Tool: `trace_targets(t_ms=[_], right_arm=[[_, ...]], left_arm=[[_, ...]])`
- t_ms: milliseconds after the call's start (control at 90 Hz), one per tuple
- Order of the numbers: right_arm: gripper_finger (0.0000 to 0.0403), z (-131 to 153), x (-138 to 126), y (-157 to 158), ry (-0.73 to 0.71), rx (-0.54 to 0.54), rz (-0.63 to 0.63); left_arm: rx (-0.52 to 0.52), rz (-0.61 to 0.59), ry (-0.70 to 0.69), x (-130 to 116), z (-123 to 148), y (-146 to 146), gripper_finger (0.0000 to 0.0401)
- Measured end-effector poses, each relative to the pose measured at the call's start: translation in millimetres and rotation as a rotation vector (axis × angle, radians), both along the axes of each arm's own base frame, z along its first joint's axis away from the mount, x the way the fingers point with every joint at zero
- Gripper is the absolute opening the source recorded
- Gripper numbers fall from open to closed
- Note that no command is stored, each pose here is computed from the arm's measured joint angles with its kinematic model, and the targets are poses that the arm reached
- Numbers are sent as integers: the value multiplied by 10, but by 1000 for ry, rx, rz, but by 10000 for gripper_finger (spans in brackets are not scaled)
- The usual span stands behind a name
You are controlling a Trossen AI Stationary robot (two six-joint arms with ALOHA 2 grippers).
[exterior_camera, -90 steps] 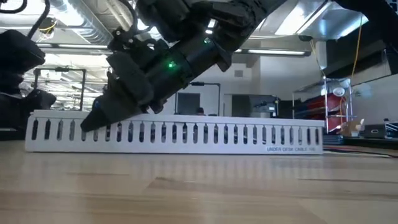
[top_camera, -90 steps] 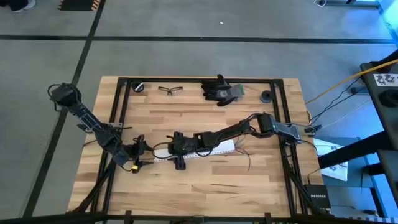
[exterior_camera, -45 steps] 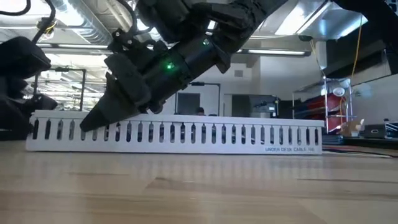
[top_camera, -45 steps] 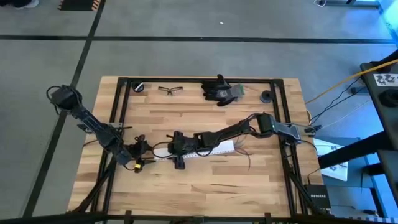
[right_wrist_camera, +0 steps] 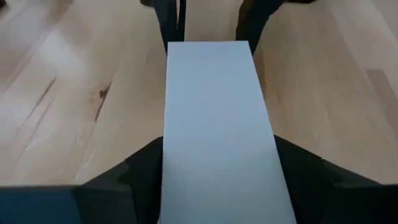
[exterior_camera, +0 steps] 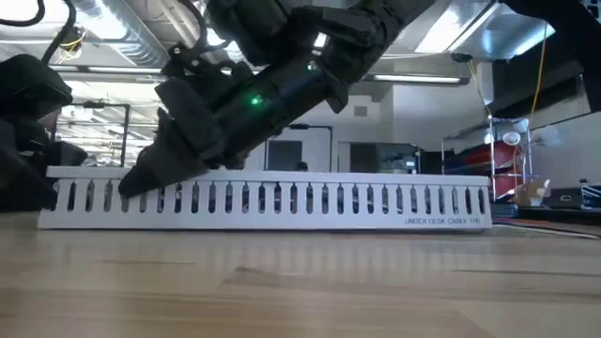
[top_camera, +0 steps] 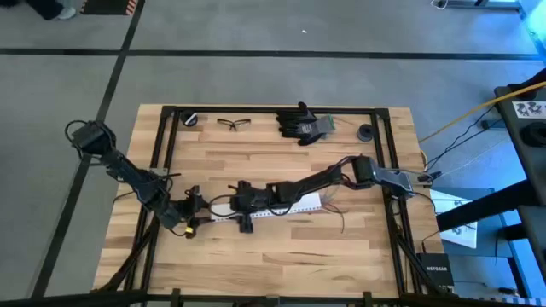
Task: Ziptie cables
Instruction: Close the white cable duct
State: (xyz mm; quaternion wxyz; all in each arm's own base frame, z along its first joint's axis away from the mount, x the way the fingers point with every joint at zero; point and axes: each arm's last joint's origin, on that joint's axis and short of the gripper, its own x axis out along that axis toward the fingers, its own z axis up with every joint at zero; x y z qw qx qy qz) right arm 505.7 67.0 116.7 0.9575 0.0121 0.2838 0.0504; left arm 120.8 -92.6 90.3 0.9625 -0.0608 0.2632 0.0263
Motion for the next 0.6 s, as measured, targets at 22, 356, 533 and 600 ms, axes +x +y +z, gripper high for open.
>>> trace_targets(t_ms=[22, 356, 533, 600], right_arm=[[225, -7, 2, 0, -1, 1, -1], [225, -12, 3, -1, 0, 1, -6], [225, -10, -9, -8, 38, -27, -6], [225, -9, -20, -12, 56, -37, -11]], left_arm=[[-1, 1, 0, 2, 1, 2, 189], [-7, 16, -6, 26, 8, 20, 188], [-4, 24, 0, 22, 5, 17, 186], [-9, 35, 5, 21, 1, 19, 185]])
